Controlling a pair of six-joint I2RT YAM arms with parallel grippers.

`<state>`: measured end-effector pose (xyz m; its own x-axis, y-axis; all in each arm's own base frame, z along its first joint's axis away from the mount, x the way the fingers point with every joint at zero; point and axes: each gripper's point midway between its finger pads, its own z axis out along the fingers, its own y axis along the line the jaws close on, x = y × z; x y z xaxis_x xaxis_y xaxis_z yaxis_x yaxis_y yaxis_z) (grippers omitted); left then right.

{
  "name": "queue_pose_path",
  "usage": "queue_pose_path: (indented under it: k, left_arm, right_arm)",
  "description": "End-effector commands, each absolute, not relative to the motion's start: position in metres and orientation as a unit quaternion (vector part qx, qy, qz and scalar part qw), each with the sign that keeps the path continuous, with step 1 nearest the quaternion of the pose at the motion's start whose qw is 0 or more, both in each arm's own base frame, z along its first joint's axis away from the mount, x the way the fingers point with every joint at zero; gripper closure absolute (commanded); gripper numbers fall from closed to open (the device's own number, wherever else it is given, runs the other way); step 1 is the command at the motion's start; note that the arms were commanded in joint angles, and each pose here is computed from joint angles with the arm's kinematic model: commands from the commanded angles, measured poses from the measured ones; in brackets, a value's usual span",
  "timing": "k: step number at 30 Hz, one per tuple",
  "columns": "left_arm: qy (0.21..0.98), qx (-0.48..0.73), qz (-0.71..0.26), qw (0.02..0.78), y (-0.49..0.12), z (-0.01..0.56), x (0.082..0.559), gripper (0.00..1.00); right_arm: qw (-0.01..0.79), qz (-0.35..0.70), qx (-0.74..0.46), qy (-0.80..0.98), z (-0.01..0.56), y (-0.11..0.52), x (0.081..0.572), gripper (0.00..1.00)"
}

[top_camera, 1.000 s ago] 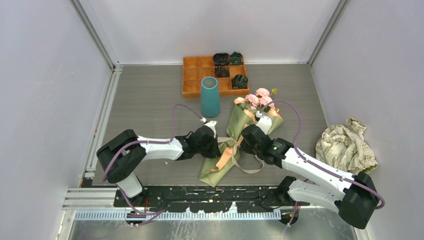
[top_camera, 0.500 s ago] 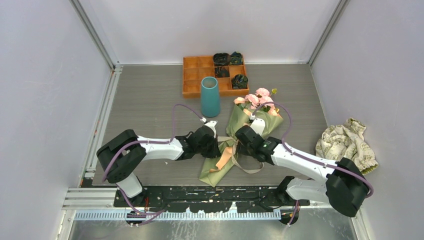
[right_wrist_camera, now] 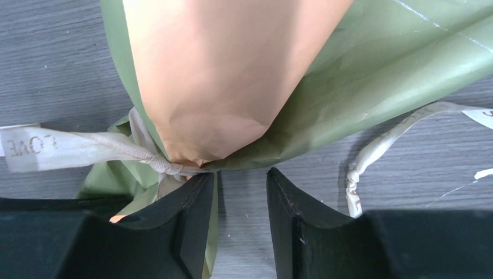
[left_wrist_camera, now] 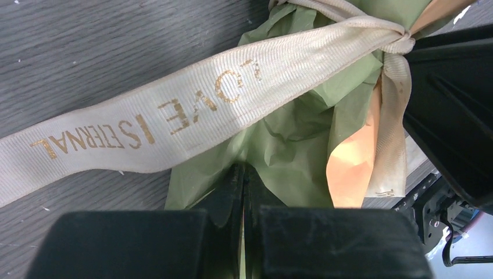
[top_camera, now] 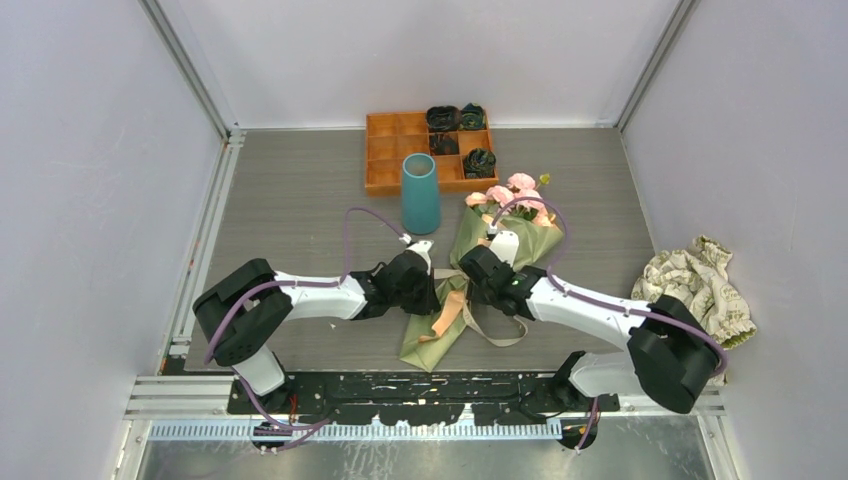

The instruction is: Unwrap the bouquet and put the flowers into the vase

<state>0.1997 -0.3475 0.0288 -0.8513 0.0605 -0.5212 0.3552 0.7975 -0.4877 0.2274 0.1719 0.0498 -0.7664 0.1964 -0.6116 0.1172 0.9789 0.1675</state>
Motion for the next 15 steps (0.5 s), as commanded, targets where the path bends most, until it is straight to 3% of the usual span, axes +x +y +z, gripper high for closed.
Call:
queue_pose_path:
  k: [1, 15]
  left_arm:
    - [0.913, 0.119, -0.295, 0.256, -0.348, 0.032, 0.202, 1.0]
    - [0.915, 0.12, -0.292, 0.25, -0.348, 0.026, 0.201, 1.0]
  right_arm:
    - [0.381, 0.077, 0.096, 0.916, 0.07, 0.189, 0.261, 0.56]
    - [0.391, 0.031, 0.091, 0.915, 0.056, 0.191, 0.282, 0.61]
